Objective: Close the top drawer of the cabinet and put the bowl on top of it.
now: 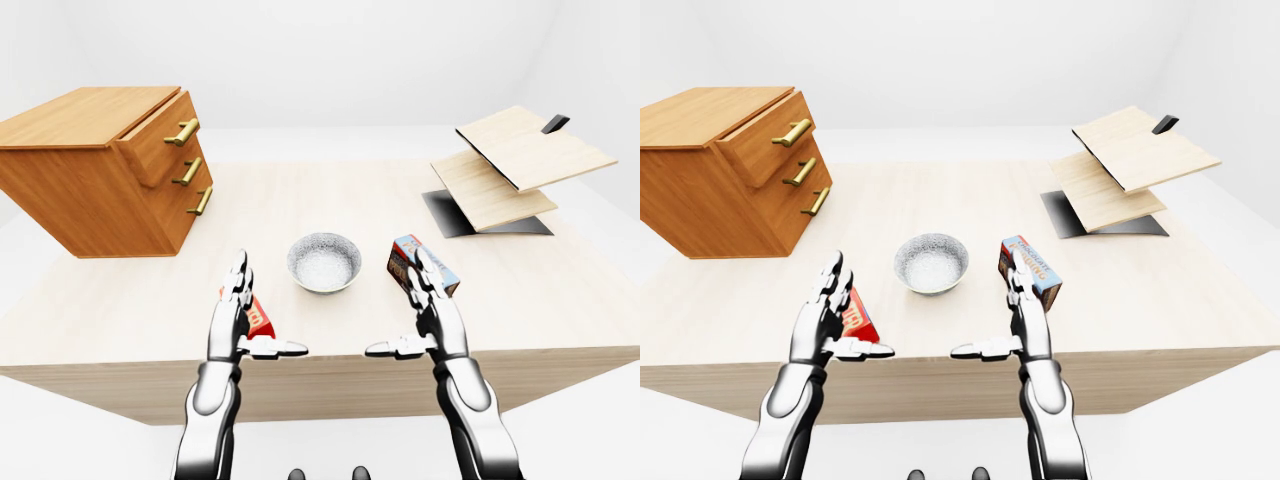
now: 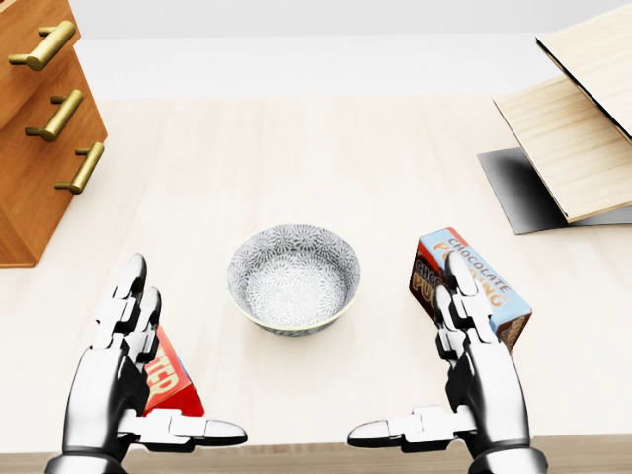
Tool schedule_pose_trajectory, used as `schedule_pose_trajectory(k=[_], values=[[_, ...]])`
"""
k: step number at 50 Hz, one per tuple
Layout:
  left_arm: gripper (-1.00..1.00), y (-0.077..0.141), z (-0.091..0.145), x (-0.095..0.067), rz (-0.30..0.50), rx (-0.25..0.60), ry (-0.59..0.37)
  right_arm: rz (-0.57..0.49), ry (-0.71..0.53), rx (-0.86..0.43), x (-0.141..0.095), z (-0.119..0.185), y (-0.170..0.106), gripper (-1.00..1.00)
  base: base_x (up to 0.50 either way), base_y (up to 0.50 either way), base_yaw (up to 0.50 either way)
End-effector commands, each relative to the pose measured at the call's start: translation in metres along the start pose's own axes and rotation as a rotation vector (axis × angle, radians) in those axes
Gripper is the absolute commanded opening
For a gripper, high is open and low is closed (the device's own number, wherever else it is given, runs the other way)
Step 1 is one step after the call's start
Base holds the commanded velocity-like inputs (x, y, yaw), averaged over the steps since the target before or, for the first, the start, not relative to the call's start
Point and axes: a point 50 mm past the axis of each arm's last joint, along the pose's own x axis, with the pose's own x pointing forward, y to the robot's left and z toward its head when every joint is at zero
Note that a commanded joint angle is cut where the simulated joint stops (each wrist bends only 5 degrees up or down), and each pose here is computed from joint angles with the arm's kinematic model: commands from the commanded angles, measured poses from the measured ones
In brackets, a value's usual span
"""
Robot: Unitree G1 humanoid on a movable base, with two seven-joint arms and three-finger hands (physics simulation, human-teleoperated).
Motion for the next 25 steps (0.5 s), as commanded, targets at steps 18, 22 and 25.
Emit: schedule_pose_trajectory(k=[18, 22, 25], values=[[1.00, 0.002, 0.042, -0.042, 0.005, 0.028, -0.141, 0.036, -0.151, 0.016, -0.045, 0.044, 0.001, 1.00, 0.00, 0.00, 0.00], [1.00, 0.002, 0.041, -0.042, 0.003, 0.028, -0.139, 0.024, -0.151, 0.011, -0.046, 0.044, 0.000, 1.00, 0.00, 0.00, 0.00], [1.00, 0.002, 0.039, -0.041, 0.012, 0.039, -0.128, 0.027, -0.153, 0.010, -0.046, 0.044, 0.000, 1.00, 0.00, 0.00, 0.00]])
